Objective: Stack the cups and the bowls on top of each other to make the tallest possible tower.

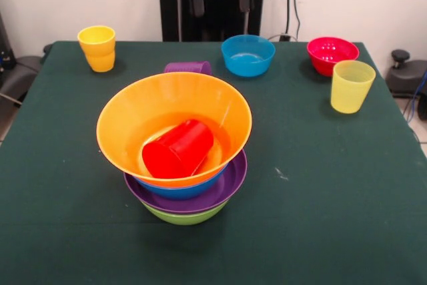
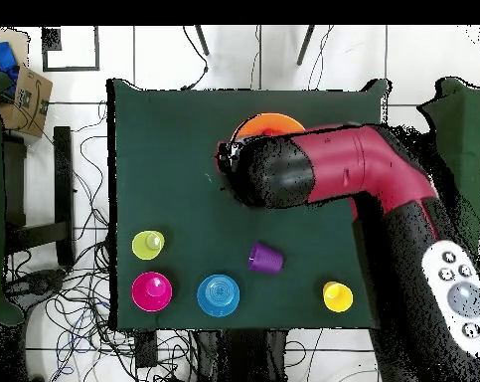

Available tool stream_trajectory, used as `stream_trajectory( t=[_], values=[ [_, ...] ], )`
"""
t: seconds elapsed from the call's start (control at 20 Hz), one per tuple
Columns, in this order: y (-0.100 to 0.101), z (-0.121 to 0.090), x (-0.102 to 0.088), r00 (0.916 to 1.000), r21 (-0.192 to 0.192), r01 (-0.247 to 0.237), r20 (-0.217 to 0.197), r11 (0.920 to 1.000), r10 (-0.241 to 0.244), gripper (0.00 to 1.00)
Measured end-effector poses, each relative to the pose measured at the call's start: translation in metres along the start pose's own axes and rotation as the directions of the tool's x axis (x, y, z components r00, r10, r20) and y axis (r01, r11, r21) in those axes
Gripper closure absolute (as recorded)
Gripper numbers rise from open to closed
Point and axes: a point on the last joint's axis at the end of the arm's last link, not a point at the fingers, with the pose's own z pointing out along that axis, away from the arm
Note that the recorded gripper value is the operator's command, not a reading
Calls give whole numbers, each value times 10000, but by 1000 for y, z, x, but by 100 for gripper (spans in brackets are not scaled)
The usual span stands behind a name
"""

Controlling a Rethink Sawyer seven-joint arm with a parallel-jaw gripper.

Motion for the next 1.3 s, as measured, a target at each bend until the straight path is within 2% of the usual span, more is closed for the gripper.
stream_trajectory(
  t=[0.15, 0.25, 0.4, 0.5, 0.55, 0.7, 0.9, 1.0, 1.15, 1.3],
  values=[
    [-6, -18, 25, 9995, 185, -47, 304, 9998, 42, 0],
    [-17, -31, 43, 9979, 199, -361, 542, 9992, 349, 0],
    [-35, -50, 65, 9920, 174, -1102, 637, 9938, 1089, 0],
    [-52, -67, 83, 9802, 268, -1915, 559, 9811, 1898, 0],
    [-57, -71, 89, 9761, 329, -2126, 541, 9766, 2107, 0],
    [-70, -74, 105, 9711, 617, -2347, 600, 9701, 2312, 0],
    [-68, -56, 118, 9819, 872, -1715, 964, 9813, 1631, 0],
    [-61, -43, 123, 9870, 967, -1126, 1261, 9889, 1001, 0],
    [-48, -26, 132, 9868, 1003, -403, 1602, 9941, 238, 0],
    [-38, -12, 147, 9837, 931, 23, 1786, 9957, -190, 0]
  ],
)
